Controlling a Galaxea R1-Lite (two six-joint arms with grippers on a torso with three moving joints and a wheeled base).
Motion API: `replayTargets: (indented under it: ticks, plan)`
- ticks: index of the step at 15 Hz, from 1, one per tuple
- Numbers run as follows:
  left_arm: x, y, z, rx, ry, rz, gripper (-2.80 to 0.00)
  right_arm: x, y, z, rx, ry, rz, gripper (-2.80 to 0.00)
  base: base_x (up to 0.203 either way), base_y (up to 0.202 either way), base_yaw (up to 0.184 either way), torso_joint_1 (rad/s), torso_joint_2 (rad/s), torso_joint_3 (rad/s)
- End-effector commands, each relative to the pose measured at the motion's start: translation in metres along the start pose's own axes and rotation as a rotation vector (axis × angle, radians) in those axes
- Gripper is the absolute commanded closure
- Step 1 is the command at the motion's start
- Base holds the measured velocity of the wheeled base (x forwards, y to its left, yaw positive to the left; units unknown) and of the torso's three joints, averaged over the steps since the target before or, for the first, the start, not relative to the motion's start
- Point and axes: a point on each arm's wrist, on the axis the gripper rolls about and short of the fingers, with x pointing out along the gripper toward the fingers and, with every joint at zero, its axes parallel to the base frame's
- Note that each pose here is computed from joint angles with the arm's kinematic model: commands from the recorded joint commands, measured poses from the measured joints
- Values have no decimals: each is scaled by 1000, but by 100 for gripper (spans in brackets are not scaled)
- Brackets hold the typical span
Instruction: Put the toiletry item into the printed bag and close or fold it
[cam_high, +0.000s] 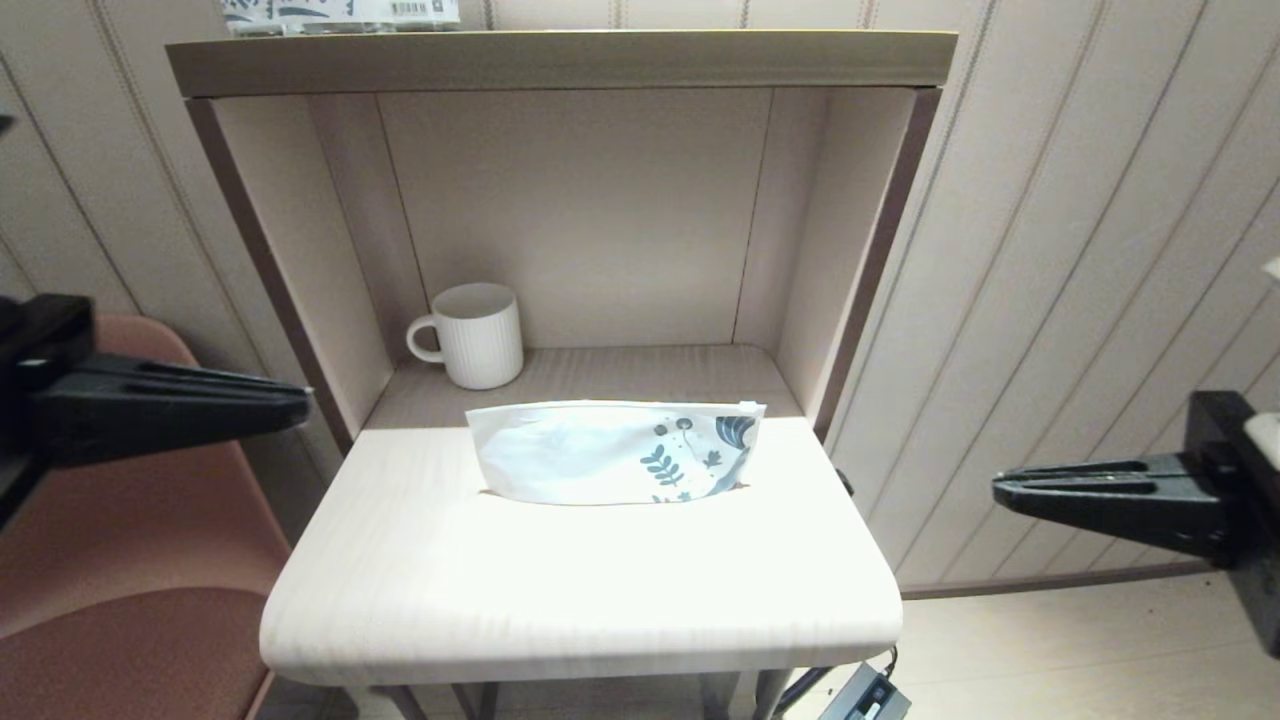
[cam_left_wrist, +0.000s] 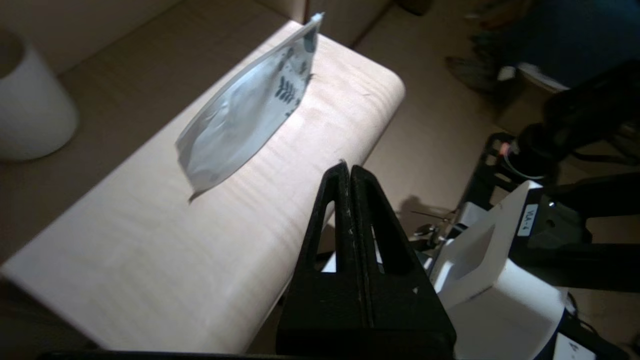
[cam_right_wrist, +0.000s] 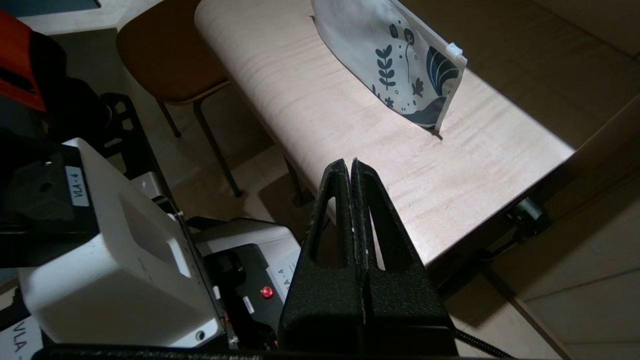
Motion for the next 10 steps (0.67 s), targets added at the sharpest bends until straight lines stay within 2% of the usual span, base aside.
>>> replayTargets:
  ticks: [1,3,4,6,7,9,10]
  plan:
    - [-55,-62,-12,85,-98,149,0,-36,31,-2,-39,-69,-43,0,0,0,0,0,0,0]
    - [-89,-103,-39,61,-130,334,0,-63,56,-19,-19,-76,-151,0,0,0,0,0,0,0]
    - [-103,-120,-57,51,-147,446,0,-74,66,-32,-1,-76,-247,0,0,0,0,0,0,0]
    - [-118,-139,-99,6,-144,749,0,-83,80,-71,81,-37,-477,0,0,0,0,0,0,0]
    - [-114,-138,-125,-37,-97,862,0,-83,87,-94,117,-16,-564,0,0,0,0,0,0,0]
    - [-95,-124,-163,-166,24,991,0,-84,100,-131,148,-13,-688,0,0,0,0,0,0,0]
    - [-85,-115,-180,-224,62,1038,0,-81,102,-152,181,17,-791,0,0,0,0,0,0,0]
